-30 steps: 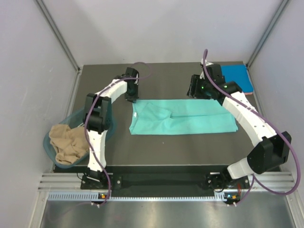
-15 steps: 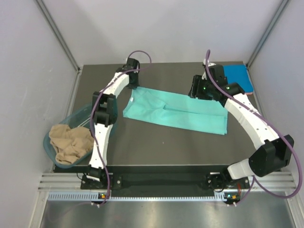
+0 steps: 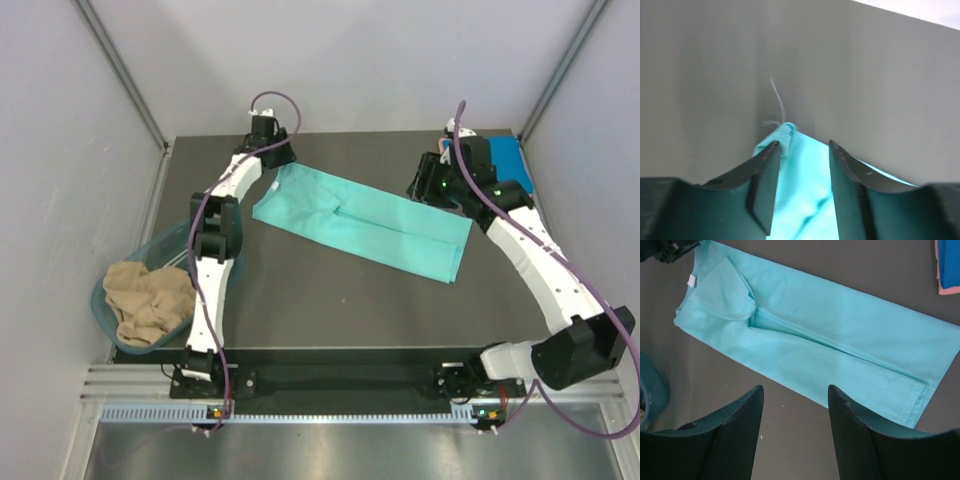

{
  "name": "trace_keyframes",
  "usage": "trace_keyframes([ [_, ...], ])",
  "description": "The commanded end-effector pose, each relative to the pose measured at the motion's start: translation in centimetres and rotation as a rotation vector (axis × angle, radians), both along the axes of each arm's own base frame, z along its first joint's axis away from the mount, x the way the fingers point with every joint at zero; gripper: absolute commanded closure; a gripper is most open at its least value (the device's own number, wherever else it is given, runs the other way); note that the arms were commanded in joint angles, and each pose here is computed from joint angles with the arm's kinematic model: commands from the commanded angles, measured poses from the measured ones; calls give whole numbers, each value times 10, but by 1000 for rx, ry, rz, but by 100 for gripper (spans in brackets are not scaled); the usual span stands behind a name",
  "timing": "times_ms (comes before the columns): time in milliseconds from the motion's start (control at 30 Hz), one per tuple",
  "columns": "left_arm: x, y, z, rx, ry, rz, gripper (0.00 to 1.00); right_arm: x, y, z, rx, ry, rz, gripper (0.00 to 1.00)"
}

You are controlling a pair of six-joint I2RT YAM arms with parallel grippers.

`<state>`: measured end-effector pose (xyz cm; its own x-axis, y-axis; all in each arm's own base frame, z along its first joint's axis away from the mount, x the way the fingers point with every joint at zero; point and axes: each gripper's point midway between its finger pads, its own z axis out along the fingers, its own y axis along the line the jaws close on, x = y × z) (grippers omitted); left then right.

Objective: Fold and stack the t-shirts
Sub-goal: Fold the tshirt

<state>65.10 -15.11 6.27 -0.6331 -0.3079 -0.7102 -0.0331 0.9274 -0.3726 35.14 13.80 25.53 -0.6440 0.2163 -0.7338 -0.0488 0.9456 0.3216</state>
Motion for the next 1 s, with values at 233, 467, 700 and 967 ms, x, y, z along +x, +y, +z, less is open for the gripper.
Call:
trace_keyframes([
  [233,-90,-39,146,-126,-220,-136,43,-21,1,65,141,-154,20,45],
  [467,-212,-140,163,-10,-257,-372,46,-50,-24,88,166,-179,-20,45],
  [700,-307,-250,140,51,-267,-586,50,-90,-60,126,206,-241,-122,45],
  [967,-380,-328,98,198,-332,-811,53,-123,-71,111,233,-209,-191,46],
])
